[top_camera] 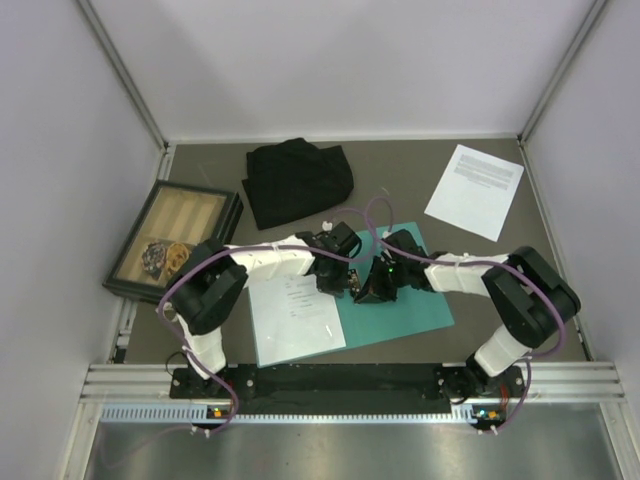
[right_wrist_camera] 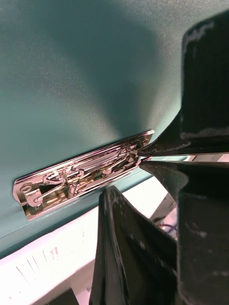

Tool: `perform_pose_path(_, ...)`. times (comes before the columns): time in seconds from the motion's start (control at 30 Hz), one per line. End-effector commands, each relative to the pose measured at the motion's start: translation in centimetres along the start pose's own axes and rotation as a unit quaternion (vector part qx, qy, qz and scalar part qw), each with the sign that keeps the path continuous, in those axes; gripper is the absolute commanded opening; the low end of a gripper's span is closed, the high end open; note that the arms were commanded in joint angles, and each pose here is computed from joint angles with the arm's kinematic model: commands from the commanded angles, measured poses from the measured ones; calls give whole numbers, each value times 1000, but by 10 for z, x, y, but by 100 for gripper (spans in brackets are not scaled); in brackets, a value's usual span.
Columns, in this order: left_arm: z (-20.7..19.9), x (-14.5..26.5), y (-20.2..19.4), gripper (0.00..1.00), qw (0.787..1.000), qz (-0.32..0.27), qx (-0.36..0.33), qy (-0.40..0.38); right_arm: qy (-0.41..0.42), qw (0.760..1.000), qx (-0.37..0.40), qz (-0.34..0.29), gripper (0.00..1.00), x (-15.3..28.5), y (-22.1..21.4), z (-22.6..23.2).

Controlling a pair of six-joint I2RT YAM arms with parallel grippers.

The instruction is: Put the files into the folder

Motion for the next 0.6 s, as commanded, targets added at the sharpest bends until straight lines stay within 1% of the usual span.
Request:
perform_pose_path(0.0, 24, -19, -10, 0, 996, 11, 37, 80, -153, 988, 26, -9, 0, 2, -8, -38)
perform_pose_path(0.03, 27, -20, -10, 0, 995, 13, 40, 94, -174, 984, 40, -22, 0, 5, -2, -40)
perform_pose_path(0.07, 35, -22, -17, 0, 992, 32, 38, 117, -195, 980, 43, -17, 0, 9, -4, -45)
perform_pose_path(0.1, 39, -22, -19, 0, 990, 34, 38, 129, -210, 976, 46, -20, 0, 10, -3, -48)
perform_pose_path(0.2, 48, -26, -26, 0, 987, 49, 40, 145, -244, 968, 52, -16, 0, 11, -8, -60)
perform_pose_path(0.33, 55, -32, -33, 0, 985, 67, 37, 157, -293, 956, 37, 5, 0, 0, -25, -95)
perform_pose_path(0.43, 55, -34, -34, 0, 984, 73, 31, 157, -312, 950, 23, 19, 0, -11, -34, -116)
perform_pose_path(0.57, 57, -36, -35, 0, 984, 81, 23, 158, -295, 955, 17, 25, 0, -17, -34, -111)
Point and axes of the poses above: each gripper's point midway between its finger pads, its own x axis back along the fingers, its own z axis along the line the jaws close on, y = z × x, the point moved 5 cm from there along x, back along the fingers, and after that the axes turned 3 degrees about x, right-handed, at the moved point
